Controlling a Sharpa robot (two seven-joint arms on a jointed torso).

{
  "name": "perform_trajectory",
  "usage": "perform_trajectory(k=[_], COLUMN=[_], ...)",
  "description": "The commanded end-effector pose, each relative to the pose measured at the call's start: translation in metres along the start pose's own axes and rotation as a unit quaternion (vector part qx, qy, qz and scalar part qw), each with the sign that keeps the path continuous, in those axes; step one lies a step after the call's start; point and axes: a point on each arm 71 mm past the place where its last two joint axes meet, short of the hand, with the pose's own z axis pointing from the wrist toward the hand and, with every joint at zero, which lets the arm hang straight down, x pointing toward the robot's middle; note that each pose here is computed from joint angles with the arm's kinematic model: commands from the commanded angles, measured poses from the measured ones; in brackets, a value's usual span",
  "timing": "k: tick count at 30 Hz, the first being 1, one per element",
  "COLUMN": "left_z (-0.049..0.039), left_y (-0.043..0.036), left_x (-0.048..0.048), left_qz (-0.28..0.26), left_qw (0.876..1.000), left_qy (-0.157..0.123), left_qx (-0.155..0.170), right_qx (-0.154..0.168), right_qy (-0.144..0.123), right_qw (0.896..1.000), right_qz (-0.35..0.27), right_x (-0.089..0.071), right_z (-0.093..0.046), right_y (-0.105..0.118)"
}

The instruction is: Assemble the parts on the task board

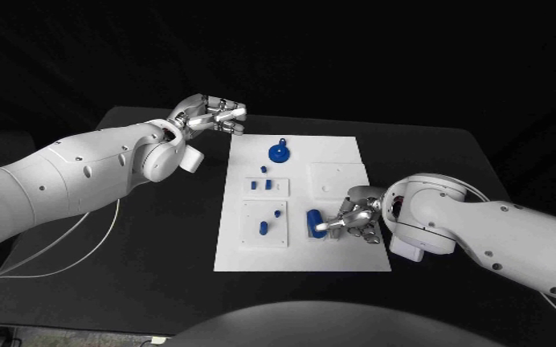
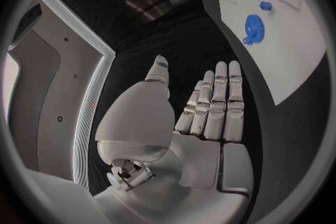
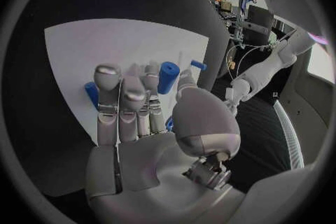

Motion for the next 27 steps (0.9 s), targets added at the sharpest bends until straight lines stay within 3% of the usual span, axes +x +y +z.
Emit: perform_trajectory(k=[1,27], left_z=[-0.0001,0.0003], left_y=[0.0000,0.0022], left_x=[0.0015,0.0008], left_qz=[-0.001,0.004], left_qw=[1.000,1.000], left_qy=[0.006,0.004], left_qx=[0.002,-0.009], right_qx=[0.001,0.001], right_qy=[0.020,0.019], right_qw=[1.000,1.000], right_qz=[-0.017,-0.021], right_x=[0.0023,0.0012], right_z=[-0.0006,0.0091], right_y=[-0.0025,0.0012])
